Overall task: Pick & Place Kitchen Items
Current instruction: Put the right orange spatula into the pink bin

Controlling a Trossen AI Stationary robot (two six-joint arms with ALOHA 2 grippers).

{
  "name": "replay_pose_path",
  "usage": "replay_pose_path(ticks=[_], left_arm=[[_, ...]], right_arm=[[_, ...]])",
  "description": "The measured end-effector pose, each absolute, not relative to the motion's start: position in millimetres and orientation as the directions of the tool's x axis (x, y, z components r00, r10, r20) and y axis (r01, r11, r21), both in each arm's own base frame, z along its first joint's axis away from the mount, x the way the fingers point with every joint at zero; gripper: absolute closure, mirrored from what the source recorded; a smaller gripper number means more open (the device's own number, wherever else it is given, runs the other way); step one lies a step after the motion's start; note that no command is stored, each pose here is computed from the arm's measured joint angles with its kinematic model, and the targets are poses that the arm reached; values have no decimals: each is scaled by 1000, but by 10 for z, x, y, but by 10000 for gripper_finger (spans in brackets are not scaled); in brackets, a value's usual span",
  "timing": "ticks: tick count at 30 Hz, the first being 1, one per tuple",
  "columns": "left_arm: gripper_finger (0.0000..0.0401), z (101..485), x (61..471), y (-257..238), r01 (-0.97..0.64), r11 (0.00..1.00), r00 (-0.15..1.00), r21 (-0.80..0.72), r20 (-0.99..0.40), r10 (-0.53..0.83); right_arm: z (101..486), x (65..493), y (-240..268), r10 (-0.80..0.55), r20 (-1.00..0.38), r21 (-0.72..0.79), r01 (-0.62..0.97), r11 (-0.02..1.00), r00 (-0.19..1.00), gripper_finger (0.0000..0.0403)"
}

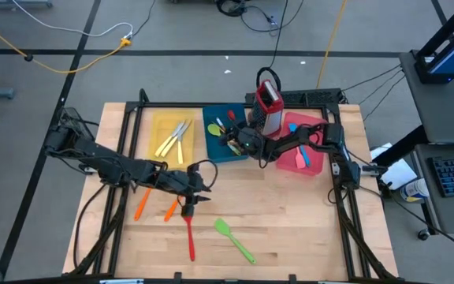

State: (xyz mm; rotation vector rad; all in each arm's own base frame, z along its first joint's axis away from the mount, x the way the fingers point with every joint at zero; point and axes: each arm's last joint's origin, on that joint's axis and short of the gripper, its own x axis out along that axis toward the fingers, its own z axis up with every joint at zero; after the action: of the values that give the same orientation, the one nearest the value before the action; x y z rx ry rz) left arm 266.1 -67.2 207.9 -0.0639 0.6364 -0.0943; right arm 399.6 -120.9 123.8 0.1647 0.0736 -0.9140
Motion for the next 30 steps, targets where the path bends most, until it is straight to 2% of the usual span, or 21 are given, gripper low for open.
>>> replay_pose_path(ticks=[7, 12, 17, 23, 30], left_arm=[[261, 1922, 2517, -651, -106, 978, 657, -178, -751, -66], [261, 1827, 2374, -638, -281, 955, 543, -92, -836, 79], [261, 1783, 2262, -651, -448, 893, 469, -33, -859, 204], [261, 1755, 2133, -770, -562, 826, 417, -38, -876, 243], [261, 1644, 2061, -1019, -600, 800, 436, -11, -843, 315]], right_arm=[[1433, 4051, -991, -749, -57, 49, 752, 658, 660, 287], [1574, 4079, -776, -714, -34, -7, 715, 699, 699, 289], [1673, 4106, -521, -669, -14, -5, 669, 743, 743, 287], [1725, 4120, -258, -621, -8, -73, 619, 782, 784, 287], [1685, 4127, -5, -571, -43, -101, 565, 819, 820, 287]])
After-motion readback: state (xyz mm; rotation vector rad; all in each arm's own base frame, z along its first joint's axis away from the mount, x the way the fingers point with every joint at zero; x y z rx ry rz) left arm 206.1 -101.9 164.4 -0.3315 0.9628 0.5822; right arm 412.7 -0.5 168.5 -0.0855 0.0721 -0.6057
